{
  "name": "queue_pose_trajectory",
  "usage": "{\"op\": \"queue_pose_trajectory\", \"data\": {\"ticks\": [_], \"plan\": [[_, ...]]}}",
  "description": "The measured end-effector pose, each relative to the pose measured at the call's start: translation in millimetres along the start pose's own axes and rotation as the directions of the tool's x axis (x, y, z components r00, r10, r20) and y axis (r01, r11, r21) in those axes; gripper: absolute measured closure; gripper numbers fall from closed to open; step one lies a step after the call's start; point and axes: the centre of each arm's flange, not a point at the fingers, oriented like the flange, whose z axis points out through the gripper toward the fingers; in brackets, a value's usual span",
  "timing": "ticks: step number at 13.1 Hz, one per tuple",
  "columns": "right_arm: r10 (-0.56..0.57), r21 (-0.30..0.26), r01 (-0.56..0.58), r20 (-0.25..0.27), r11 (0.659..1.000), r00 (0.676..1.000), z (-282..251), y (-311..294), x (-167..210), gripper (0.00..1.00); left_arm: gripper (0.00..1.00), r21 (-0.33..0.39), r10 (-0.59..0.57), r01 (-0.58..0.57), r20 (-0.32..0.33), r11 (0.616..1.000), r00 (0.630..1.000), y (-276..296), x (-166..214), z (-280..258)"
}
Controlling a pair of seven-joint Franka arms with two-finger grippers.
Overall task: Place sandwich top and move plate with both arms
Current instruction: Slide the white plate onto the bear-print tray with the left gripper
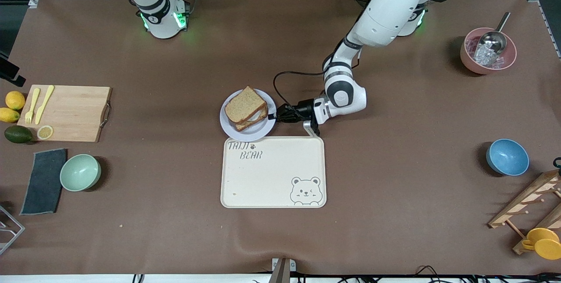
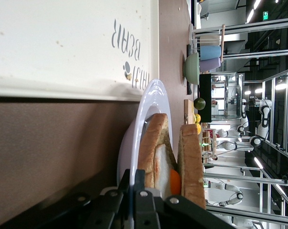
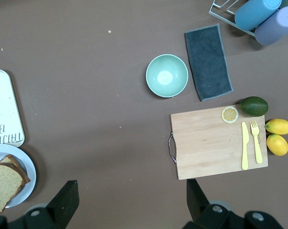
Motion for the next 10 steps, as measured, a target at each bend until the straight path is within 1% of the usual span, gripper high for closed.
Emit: {"op": "queue_pose_trajectory", "data": {"ticks": [3,6,10], "plan": [[0.0,0.001,0.0,-0.002,1.0,1.0,-1,0,0,0.0,0.96,-0.014,0.001,-0.001,0.002,1.0,1.0,4,-5,7],[-0.003,0.003,0.003,-0.002,1.0,1.0,-1,-2,0,0.0,0.96,-0.046,-0.011,0.01,-0.011,0.999,1.0,15,-12,19],[-0.004,0.003,0.004,-0.002,1.0,1.0,-1,-3,0,0.0,0.96,-0.071,-0.005,0.004,-0.017,0.997,1.0,29,-8,21]]}}
